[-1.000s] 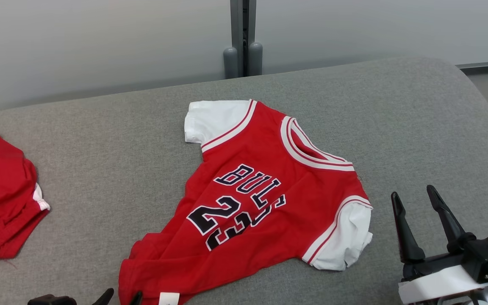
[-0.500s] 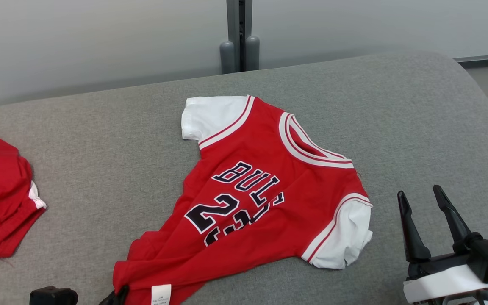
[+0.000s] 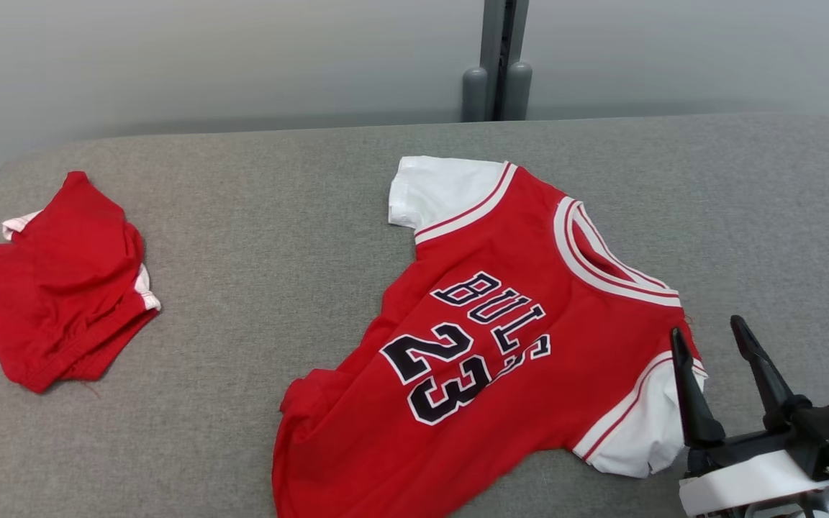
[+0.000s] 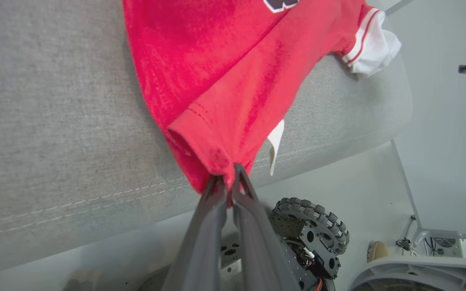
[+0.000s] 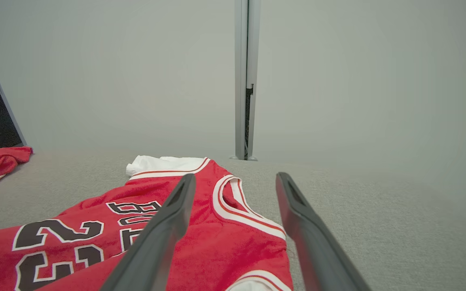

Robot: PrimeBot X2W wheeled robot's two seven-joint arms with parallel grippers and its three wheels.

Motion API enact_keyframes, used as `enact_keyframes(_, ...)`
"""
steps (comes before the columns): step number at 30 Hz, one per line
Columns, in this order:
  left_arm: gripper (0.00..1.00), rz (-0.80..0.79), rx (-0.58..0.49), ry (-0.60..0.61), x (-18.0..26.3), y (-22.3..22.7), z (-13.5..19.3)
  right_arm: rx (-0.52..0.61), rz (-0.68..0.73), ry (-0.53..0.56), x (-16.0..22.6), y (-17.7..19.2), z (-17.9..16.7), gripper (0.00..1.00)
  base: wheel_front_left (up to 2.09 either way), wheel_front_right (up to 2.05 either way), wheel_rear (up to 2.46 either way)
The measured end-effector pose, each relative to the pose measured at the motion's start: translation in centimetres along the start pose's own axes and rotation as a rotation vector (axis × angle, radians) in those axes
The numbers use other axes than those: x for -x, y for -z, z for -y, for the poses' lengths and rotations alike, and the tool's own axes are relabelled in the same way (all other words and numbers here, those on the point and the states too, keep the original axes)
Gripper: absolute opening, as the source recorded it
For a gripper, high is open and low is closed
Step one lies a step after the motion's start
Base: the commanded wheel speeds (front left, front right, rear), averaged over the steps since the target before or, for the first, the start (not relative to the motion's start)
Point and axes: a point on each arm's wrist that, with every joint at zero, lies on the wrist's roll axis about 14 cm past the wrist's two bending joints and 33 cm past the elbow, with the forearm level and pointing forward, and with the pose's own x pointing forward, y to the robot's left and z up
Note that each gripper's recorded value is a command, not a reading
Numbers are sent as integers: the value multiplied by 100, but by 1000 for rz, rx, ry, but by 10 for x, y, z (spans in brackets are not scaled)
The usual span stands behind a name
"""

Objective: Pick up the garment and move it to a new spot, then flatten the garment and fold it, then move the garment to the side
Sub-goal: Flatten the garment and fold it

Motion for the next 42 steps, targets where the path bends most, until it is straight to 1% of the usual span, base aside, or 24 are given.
enact_keyframes(2, 0, -29, 35, -27, -3, 15, -12, -4, -8, -26, -4, 3, -9, 100, 0, 0, 0)
enact_keyframes(3, 9, -3, 47, -48, -6, 12, -19, -5, -11, -32, -5, 4, -11, 100, 0, 0, 0)
enact_keyframes(4, 74, 19, 63, -47, -10, 8, -21, -4, -13, -33, -6, 5, -11, 100, 0, 0, 0)
enact_keyframes(5, 100, 24, 68, -38, -13, 8, -20, -3, -11, -34, -6, 5, -11, 100, 0, 0, 0)
enact_keyframes(8, 100, 33, 54, -43, -15, 9, -23, 4, -3, -28, -6, 2, -9, 100, 0, 0, 0)
enact_keyframes(9, 100, 43, 32, -58, -14, 6, -28, 8, 0, -22, -6, 1, -6, 100, 0, 0, 0)
enact_keyframes(11, 100, 86, -9, -90, -9, -10, -40, 15, 5, -6, -4, -2, -1, 100, 0, 0, 0)
enact_keyframes(14, 100, 168, -117, -137, 0, -44, -53, 20, 10, 15, 0, -4, 6, 100, 0, 0, 0)
enact_keyframes(15, 100, 224, -179, -130, 4, -66, -50, 23, 12, 28, 3, -5, 10, 100, 0, 0, 0)
enact_keyframes(18, 100, 263, -225, -66, -3, -93, -28, 20, 17, 49, 8, -8, 16, 100, 0, 0, 0)
enact_keyframes(20, 100, 239, -267, -56, -11, -101, -23, 17, 19, 63, 11, -9, 20, 100, 0, 0, 0)
enact_keyframes(24, 100, 166, -301, -41, -35, -104, -16, 13, 29, 98, 16, -13, 30, 100, 0, 0, 0)
enact_keyframes(27, 100, 54, -312, -40, -53, -88, -21, 17, 21, 143, 24, -12, 43, 100, 0, 0, 0)
enact_keyframes(28, 100, 54, -312, -40, -53, -88, -21, 17, 21, 143, 24, -12, 43, 100, 0, 0, 0)
enact_keyframes(29, 100, -18, -303, -36, -63, -76, -25, 19, 14, 178, 30, -11, 54, 100, 0, 0, 0)
enact_keyframes(31, 100, -57, -307, -51, -75, -73, -34, 24, 4, 206, 35, -9, 62, 100, 0, 0, 0)
enact_keyframes(32, 33, -57, -309, -62, -80, -76, -38, 24, 1, 221, 38, -9, 66, 100, 0, 0, 0)
enact_keyframes(33, 0, -33, -305, -73, -86, -83, -42, 23, -3, 233, 40, -8, 69, 100, 0, 0, 0)
enact_keyframes(35, 0, -64, -311, -34, -96, -81, -38, 26, -13, 254, 45, -6, 75, 100, 0, 0, 0)
enact_keyframes(38, 0, -44, -279, -12, -110, -87, -35, 26, -22, 278, 50, -4, 81, 100, 0, 0, 0)
enact_keyframes(42, 0, 137, -296, -99, -120, -142, -52, 29, -22, 290, 51, -5, 85, 100, 0, 0, 0)
